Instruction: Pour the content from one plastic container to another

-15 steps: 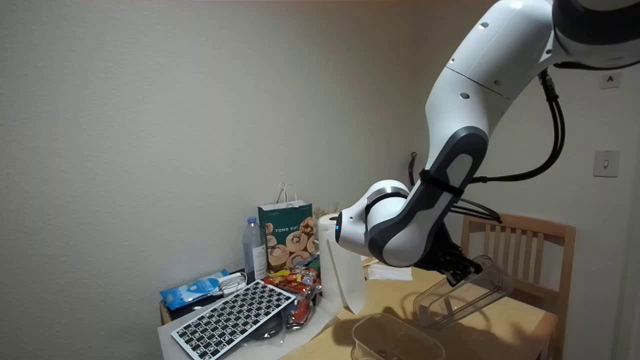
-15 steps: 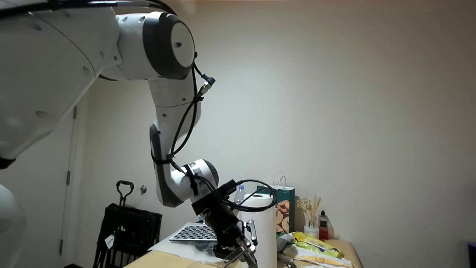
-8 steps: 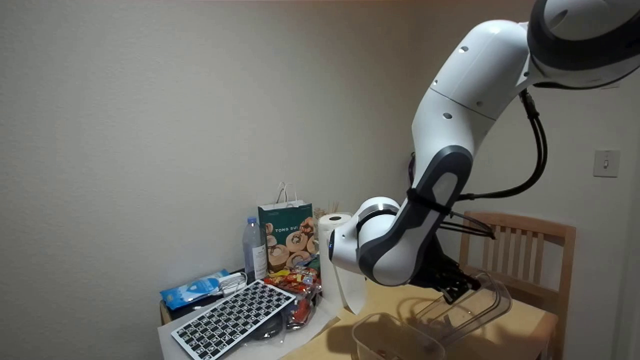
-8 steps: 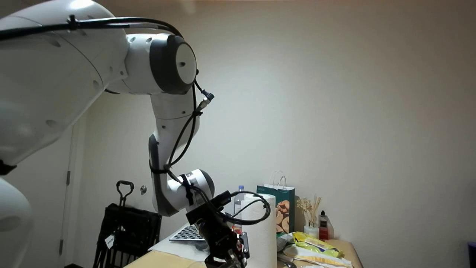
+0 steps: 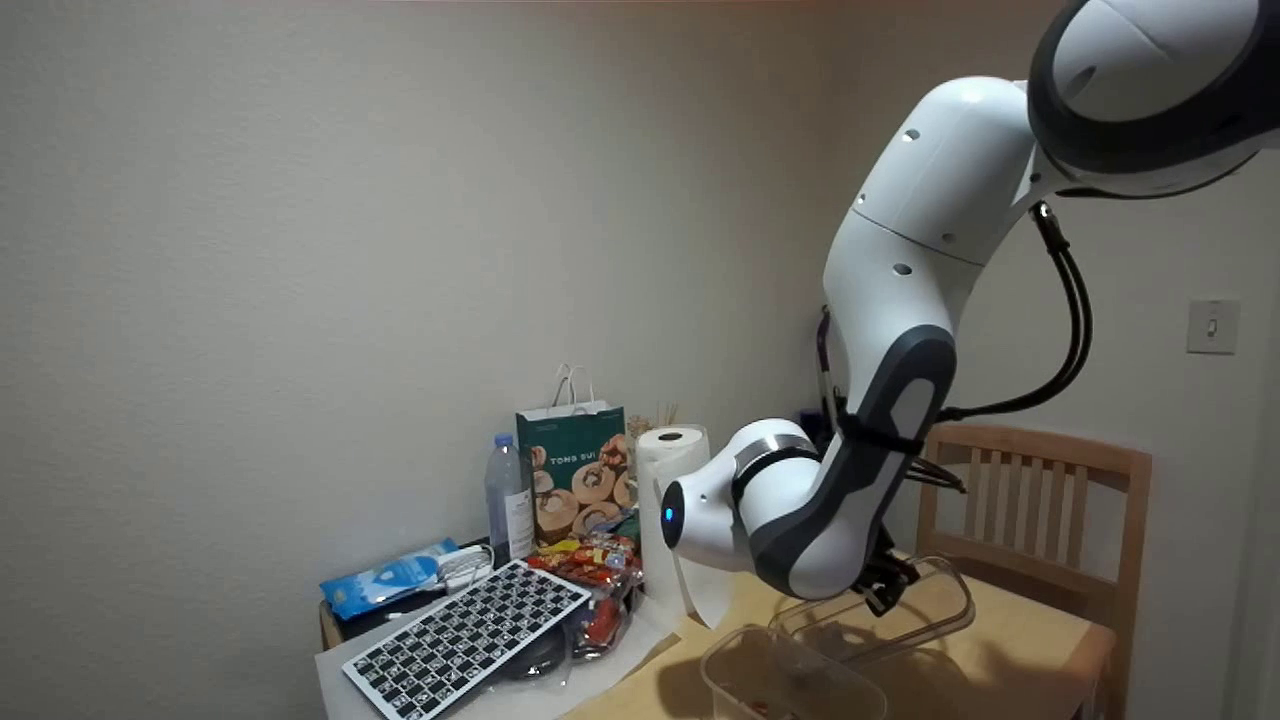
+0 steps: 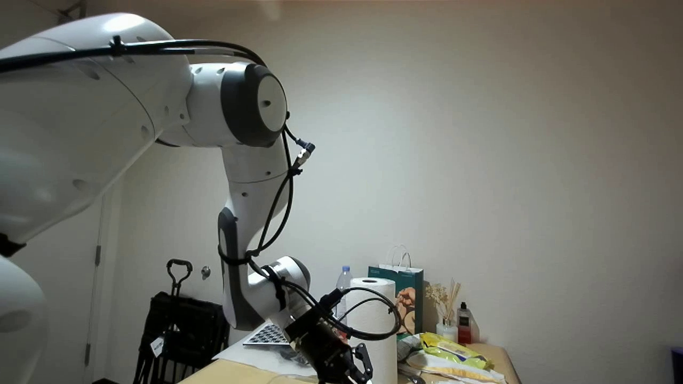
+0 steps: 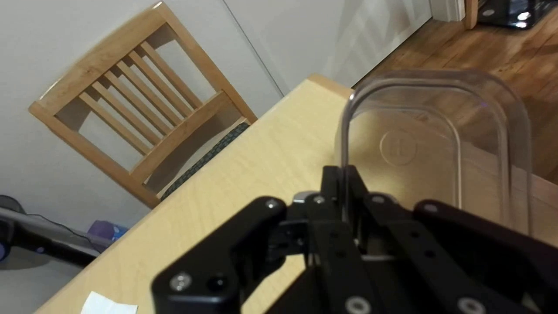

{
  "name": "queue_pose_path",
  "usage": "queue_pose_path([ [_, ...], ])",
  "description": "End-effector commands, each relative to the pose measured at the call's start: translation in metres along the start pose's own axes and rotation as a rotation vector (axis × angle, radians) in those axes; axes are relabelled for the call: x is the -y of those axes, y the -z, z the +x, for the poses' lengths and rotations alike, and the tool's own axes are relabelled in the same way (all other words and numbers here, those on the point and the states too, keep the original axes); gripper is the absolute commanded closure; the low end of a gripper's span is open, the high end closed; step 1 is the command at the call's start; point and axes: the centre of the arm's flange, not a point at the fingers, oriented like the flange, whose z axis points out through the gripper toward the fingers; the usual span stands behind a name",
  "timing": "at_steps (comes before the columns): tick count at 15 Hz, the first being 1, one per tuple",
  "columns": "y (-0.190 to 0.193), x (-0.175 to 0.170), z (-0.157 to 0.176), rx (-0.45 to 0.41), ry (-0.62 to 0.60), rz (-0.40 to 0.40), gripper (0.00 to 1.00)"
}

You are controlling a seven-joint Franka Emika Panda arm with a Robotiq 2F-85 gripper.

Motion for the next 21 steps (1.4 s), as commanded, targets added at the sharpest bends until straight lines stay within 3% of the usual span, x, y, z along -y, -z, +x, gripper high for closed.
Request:
queue_pose_path([
  [1, -0.022, 0.020, 0.022, 0.066, 0.066, 0.009, 0.94],
  [3, -0.033, 0.033, 0.040, 0.142, 0.118, 0.020, 0.94],
  [7, -0.050, 0.056, 0.070, 0.207, 0.236, 0.025, 0.94],
  [8, -0.053, 0.059, 0.075, 0.224, 0.255, 0.025, 0.68],
  [10, -0.050, 0.049, 0.075, 0.257, 0.272, 0.028, 0.63],
  [15, -0.038, 0.027, 0.064, 0.322, 0.231, 0.045, 0.30],
  [19, -0.005, -0.004, 0.029, 0.384, 0.150, 0.085, 0.04],
  [21, 0.021, -0.025, 0.001, 0.434, 0.143, 0.128, 0.00],
])
